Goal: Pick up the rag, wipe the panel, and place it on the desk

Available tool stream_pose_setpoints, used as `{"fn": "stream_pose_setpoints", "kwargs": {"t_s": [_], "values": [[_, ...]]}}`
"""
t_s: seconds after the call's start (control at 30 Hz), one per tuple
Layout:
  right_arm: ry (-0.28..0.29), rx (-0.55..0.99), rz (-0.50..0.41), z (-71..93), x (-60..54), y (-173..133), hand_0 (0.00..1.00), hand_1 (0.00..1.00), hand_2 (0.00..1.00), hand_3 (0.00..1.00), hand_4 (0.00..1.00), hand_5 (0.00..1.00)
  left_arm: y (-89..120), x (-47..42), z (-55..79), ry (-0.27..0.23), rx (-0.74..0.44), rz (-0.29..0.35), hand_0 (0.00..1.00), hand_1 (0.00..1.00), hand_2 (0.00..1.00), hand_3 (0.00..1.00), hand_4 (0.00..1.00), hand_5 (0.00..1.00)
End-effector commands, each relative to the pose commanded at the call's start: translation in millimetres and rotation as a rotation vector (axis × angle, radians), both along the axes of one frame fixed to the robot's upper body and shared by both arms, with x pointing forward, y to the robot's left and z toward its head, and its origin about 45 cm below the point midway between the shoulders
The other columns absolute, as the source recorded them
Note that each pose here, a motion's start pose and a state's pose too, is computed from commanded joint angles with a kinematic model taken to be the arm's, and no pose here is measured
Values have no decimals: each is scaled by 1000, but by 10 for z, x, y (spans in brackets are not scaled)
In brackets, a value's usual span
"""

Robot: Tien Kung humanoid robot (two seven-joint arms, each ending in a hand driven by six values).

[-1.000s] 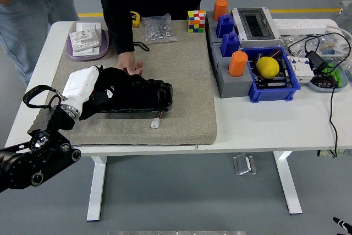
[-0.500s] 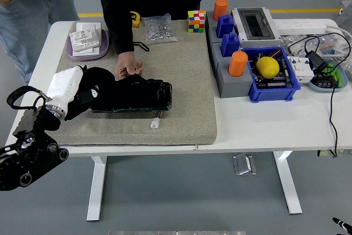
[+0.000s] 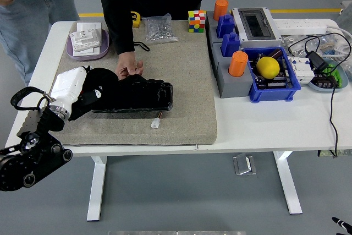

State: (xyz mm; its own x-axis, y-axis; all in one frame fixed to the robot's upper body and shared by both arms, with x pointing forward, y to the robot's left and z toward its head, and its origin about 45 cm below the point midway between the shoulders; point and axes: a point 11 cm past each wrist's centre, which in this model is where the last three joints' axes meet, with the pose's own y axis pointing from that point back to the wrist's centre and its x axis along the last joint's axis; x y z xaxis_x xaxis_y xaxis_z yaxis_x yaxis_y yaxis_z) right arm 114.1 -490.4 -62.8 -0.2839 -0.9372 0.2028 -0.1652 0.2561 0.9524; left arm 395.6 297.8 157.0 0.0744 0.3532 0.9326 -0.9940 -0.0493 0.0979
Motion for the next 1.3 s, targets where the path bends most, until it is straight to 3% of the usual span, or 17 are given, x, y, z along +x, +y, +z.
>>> {"fn": "stream_pose_setpoints", "kwargs": {"t_s": [0.5,1.0,1.3], "values": [[6,-7,4,28,7,-51,769,598,708,646,998,589,-330,17,-31,12,-29,-58,195,88,529,508,298,2],[8,-6,15,31,22,-47,769,597,707,647,998,587,-839,15,-26,29,-22,-181,193,88,529,508,298,2],[9,-10,23,49,42,-68,769,597,708,647,998,586,-990,48,12,31,2,-223,194,88,530,509,298,2]]}}
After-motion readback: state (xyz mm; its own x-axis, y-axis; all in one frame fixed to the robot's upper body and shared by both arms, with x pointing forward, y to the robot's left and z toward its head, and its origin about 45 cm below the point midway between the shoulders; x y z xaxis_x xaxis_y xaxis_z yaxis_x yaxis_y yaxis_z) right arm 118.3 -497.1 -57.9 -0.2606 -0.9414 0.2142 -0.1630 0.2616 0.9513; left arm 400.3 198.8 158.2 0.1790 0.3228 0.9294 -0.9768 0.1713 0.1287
